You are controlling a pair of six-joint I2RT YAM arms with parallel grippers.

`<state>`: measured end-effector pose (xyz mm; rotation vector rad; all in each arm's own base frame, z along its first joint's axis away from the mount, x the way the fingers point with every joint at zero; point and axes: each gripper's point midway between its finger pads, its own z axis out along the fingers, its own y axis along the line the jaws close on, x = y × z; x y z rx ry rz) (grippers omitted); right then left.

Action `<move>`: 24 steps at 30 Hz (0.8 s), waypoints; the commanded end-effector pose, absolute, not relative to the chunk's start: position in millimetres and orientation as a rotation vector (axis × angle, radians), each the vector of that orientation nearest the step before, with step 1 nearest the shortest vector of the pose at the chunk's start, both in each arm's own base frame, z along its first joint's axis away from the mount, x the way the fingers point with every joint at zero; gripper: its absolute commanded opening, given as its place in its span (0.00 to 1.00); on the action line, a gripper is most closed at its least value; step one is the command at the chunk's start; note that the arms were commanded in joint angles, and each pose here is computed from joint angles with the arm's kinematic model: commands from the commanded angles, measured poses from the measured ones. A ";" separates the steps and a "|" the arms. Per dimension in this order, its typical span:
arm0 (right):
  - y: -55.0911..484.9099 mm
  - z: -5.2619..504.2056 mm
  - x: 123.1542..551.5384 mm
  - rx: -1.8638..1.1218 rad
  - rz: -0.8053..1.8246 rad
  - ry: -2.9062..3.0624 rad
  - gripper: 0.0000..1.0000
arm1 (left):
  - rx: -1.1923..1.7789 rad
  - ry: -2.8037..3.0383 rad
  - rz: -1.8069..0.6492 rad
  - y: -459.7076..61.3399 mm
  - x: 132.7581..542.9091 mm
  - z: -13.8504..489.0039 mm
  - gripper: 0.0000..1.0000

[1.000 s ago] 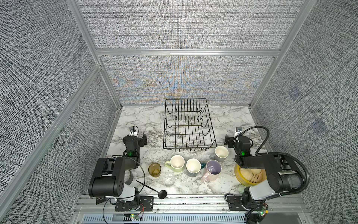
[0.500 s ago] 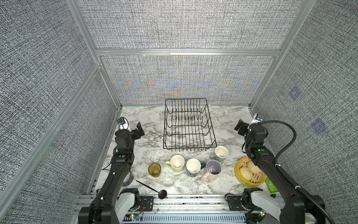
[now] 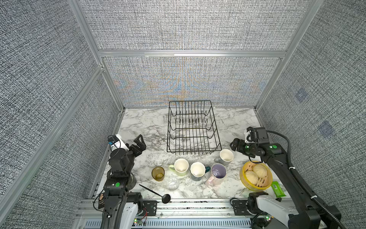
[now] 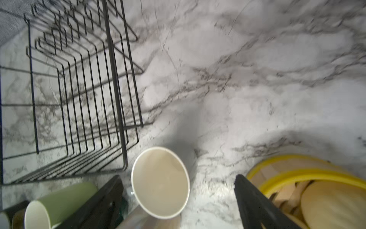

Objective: Load cups into a dish rack
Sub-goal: Pick up the cup from the middle-right of the table.

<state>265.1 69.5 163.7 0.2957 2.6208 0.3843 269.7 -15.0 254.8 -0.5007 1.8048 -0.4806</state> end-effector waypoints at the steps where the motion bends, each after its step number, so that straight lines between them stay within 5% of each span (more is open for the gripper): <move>1: 82.4 141.9 232.3 0.239 0.361 2.818 0.86 | -0.344 1.888 -0.578 -42.3 274.1 258.8 0.99; 9: 60.0 103.1 238.9 0.293 0.027 2.921 0.78 | -0.214 2.029 -0.775 -79.7 289.8 255.4 0.99; 15: 74.2 81.6 251.3 0.292 0.118 2.916 0.61 | -0.168 2.035 -0.814 -87.4 293.4 259.4 0.99; 18: 76.3 76.1 252.9 0.298 0.130 2.923 0.48 | -0.165 2.038 -0.826 -89.4 295.5 262.1 0.99; 24: 65.3 79.5 254.0 0.295 0.052 2.890 0.04 | -0.142 2.043 -0.878 -97.2 295.3 267.1 0.99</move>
